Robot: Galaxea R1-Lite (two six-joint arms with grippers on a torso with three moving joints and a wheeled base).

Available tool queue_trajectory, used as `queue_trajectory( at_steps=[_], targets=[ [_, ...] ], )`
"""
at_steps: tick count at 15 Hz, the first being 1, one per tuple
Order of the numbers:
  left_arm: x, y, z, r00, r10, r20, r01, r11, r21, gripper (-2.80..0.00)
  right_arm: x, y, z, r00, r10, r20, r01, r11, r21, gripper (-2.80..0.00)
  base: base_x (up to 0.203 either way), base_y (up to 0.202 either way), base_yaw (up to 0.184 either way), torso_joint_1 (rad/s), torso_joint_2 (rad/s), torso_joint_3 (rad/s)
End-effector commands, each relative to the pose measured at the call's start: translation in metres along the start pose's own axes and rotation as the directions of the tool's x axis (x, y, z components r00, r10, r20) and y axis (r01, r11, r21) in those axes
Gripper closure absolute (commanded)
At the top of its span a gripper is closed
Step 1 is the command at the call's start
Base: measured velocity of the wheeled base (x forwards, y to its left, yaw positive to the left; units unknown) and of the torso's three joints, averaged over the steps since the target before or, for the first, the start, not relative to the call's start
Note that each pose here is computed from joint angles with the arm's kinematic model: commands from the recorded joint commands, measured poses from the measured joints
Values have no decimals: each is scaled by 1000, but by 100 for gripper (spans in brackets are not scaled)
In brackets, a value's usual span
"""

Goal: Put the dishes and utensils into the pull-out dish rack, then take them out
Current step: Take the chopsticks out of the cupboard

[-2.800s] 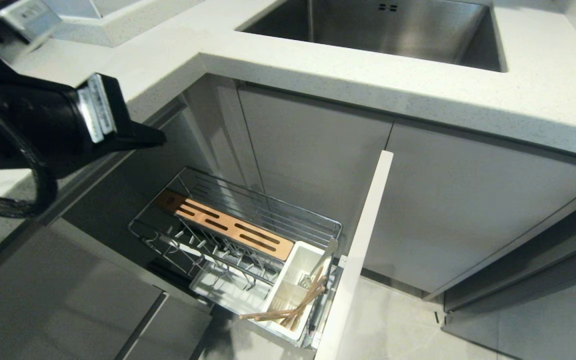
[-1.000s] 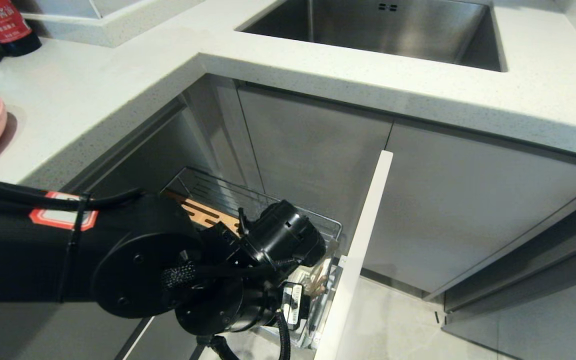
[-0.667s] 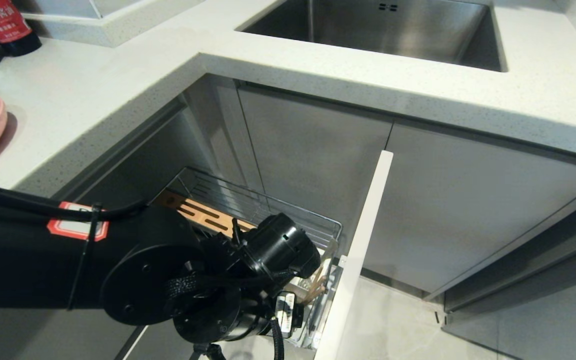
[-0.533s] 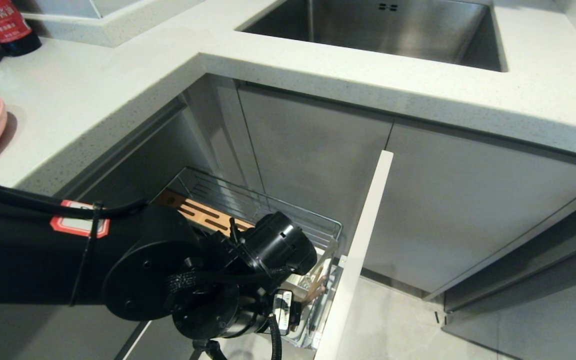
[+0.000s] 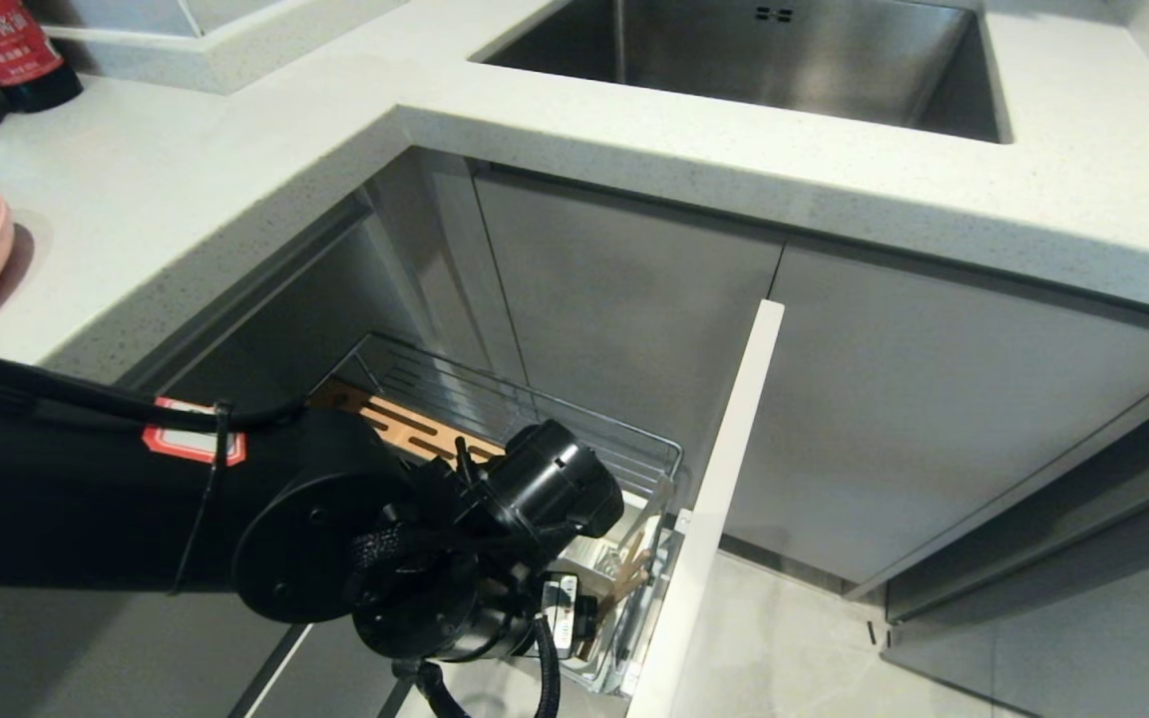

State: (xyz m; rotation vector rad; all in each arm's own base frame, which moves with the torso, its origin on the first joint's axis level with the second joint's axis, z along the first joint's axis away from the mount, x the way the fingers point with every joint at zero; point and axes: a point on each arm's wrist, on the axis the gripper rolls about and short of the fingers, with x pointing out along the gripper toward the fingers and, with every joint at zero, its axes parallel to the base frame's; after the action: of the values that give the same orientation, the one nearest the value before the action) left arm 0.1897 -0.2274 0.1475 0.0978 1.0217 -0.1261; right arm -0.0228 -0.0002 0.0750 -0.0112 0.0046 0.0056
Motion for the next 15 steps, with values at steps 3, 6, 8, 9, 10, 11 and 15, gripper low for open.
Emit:
queue_trajectory(
  at_steps=[3,6,8,9,10,11,15],
  targets=[
    [4,1,1,1000,11,-7,-11,1000,-6,-280,0,0,0,1000,1,0,-1,1000,-1,0,0,0,0,0,0,0],
    [6,1,0,1000,13,-10,-13,1000,-5,0,0,0,0,1000,1,0,-1,1000,-1,0,0,0,0,0,0,0],
    [5,1,0,1000,13,-7,-13,1000,-6,0,0,0,0,1000,1,2,-1,1000,-1,0,0,0,0,0,0,0],
    [5,1,0,1000,13,-7,-13,1000,-6,0,0,0,0,1000,1,2,-1,1000,-1,0,0,0,0,0,0,0],
    [5,0,0,1000,13,-7,-13,1000,-6,0,0,0,0,1000,1,1,-1,1000,-1,0,0,0,0,0,0,0],
    [5,0,0,1000,13,-8,-13,1000,-5,0,0,0,0,1000,1,2,-1,1000,-1,0,0,0,0,0,0,0],
    [5,0,0,1000,12,-7,-12,1000,-5,0,0,0,0,1000,1,0,-1,1000,0,0,0,0,0,0,0,0]
  ],
)
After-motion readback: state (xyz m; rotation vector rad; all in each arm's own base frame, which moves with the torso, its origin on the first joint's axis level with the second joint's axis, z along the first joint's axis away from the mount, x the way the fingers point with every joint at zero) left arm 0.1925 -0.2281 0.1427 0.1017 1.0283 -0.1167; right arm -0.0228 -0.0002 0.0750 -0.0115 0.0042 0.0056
